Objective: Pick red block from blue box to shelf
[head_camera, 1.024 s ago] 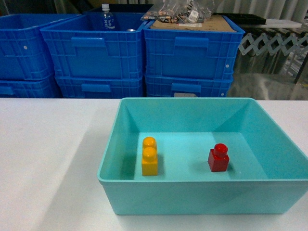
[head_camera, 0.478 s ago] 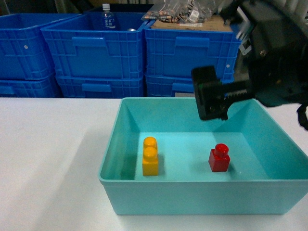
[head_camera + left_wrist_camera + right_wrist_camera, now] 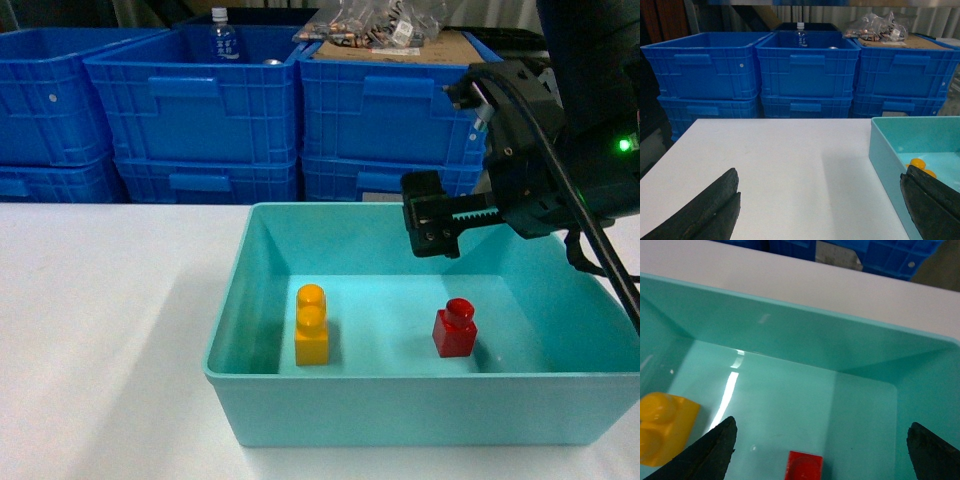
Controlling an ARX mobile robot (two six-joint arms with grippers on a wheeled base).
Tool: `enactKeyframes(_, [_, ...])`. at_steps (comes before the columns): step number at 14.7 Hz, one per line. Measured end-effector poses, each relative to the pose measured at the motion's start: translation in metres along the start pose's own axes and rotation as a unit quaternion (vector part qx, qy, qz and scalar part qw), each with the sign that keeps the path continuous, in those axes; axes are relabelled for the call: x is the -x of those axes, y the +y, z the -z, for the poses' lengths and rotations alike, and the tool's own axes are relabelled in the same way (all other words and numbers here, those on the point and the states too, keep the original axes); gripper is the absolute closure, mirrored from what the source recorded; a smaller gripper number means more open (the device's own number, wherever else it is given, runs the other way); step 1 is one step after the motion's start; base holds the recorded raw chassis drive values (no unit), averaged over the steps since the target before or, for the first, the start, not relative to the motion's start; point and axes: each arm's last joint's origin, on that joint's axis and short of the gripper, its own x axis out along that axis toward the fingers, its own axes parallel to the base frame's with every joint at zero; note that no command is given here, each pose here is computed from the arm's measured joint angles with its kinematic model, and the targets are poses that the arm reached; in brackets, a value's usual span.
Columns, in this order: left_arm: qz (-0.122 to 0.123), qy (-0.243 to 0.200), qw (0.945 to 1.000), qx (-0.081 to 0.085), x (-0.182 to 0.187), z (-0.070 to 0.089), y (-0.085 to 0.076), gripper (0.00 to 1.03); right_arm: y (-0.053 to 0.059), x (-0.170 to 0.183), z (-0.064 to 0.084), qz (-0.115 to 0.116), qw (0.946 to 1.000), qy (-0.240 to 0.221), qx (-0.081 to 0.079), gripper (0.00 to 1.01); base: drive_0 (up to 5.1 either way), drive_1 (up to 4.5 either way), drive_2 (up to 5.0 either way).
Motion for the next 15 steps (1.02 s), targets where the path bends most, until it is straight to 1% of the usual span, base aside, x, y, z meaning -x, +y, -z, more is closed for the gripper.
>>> enactKeyframes(1, [0.000, 0.000, 1.0000, 0.000, 0.000, 0.000, 0.000, 0.05, -0.008, -0.008, 0.004, 0.010, 0.9998, 0.015, -0.009, 0.03, 0.0, 0.00, 0.0])
enactKeyframes(2, [0.000, 0.000, 1.0000, 0.000, 0.000, 0.000, 0.000, 0.05, -0.014, -0.014, 0.007, 0.017, 0.9993, 0.029, -0.019, 0.03, 0.0, 0.00, 0.0])
enactKeyframes(3, [0.000, 0.000, 1.0000, 0.000, 0.000, 0.000, 0.000, 0.05, -0.016, -0.018, 0.011, 0.016, 0.9989, 0.039, -0.023, 0.03, 0.0, 0.00, 0.0])
enactKeyframes(6, [0.000, 0.000, 1.0000, 0.000, 0.000, 0.000, 0.000, 0.05, -0.015, -0.021, 0.016, 0.008, 0.9988, 0.042, -0.025, 0.03, 0.0, 0.00, 0.0])
enactKeyframes(7, [0.000, 0.000, 1.0000, 0.000, 0.000, 0.000, 0.000, 0.05, -0.014, -0.024, 0.022, 0.003, 0.9984, 0.050, -0.028, 0.03, 0.0, 0.00, 0.0])
enactKeyframes(9, [0.000, 0.000, 1.0000, 0.000, 0.000, 0.000, 0.000, 0.05, -0.014, -0.030, 0.032, 0.005, 0.9977, 0.062, -0.027, 0.03, 0.0, 0.00, 0.0])
enactKeyframes(12, [0.000, 0.000, 1.0000, 0.000, 0.000, 0.000, 0.000, 0.05, -0.009, -0.032, 0.040, 0.005, 0.9974, 0.068, -0.026, 0.03, 0.0, 0.00, 0.0])
enactKeyframes(14, [0.000, 0.000, 1.0000, 0.000, 0.000, 0.000, 0.000, 0.05, 0.005, -0.032, 0.044, -0.007, 0.9980, 0.061, -0.015, 0.03, 0.0, 0.00, 0.0])
enactKeyframes(15, [0.000, 0.000, 1.0000, 0.000, 0.000, 0.000, 0.000, 0.05, 0.011, -0.032, 0.047, -0.011, 0.9977, 0.065, -0.011, 0.03, 0.0, 0.00, 0.0])
